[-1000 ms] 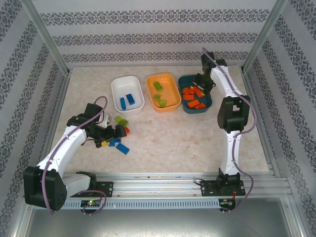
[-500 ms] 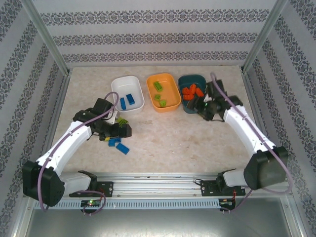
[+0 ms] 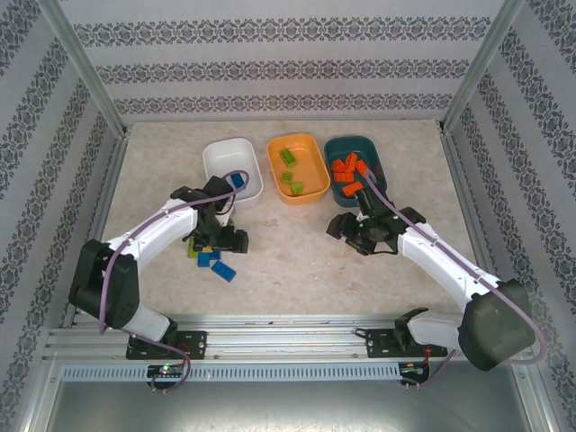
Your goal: Sort the legos into containers by color
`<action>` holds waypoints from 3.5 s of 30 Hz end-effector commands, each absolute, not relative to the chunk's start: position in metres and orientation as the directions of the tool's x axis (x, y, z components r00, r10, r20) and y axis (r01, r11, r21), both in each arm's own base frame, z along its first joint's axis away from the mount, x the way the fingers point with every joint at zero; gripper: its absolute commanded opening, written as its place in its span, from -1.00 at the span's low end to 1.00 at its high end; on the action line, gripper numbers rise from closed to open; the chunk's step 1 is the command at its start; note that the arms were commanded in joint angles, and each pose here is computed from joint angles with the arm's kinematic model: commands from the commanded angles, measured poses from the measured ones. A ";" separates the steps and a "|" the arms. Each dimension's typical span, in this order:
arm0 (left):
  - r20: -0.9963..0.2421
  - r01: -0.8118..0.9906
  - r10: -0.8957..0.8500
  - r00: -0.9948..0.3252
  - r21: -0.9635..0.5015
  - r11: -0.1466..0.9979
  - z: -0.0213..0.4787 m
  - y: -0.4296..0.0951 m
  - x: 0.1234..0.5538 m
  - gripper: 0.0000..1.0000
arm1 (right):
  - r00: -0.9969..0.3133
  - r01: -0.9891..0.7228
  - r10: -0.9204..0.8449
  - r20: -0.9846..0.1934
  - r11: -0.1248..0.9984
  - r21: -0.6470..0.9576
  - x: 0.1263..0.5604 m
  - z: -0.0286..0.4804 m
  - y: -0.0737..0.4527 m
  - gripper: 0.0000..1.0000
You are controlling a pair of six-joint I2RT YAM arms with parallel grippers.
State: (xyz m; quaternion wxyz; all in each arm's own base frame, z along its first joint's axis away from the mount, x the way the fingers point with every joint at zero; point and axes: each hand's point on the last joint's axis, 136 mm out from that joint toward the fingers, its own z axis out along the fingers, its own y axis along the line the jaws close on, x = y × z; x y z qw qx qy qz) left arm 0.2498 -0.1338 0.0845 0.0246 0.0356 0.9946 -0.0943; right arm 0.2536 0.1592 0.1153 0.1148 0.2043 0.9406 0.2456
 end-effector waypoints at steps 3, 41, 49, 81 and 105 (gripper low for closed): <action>-0.046 0.122 0.117 -0.992 -0.121 0.985 0.080 -0.134 0.264 0.76 | -0.892 0.324 0.438 -0.116 0.797 0.510 0.263 0.113 0.167 0.24; 0.037 0.202 0.201 -0.979 0.040 0.979 0.031 -0.119 0.284 0.62 | -0.912 0.318 0.406 -0.062 0.793 0.520 0.261 0.106 0.182 0.25; 0.043 0.209 0.208 -0.977 0.031 0.977 0.024 -0.126 0.297 0.63 | -0.917 0.310 0.395 -0.060 0.798 0.518 0.259 0.107 0.186 0.24; 0.020 0.181 0.180 -0.983 0.015 0.983 0.014 -0.153 0.285 0.19 | -0.932 0.278 0.358 -0.057 0.807 0.520 0.257 0.104 0.204 0.24; -0.016 0.167 0.166 -0.986 -0.142 0.976 0.050 -0.175 0.256 -0.32 | -0.905 0.326 0.420 -0.067 0.786 0.524 0.242 0.110 0.160 0.25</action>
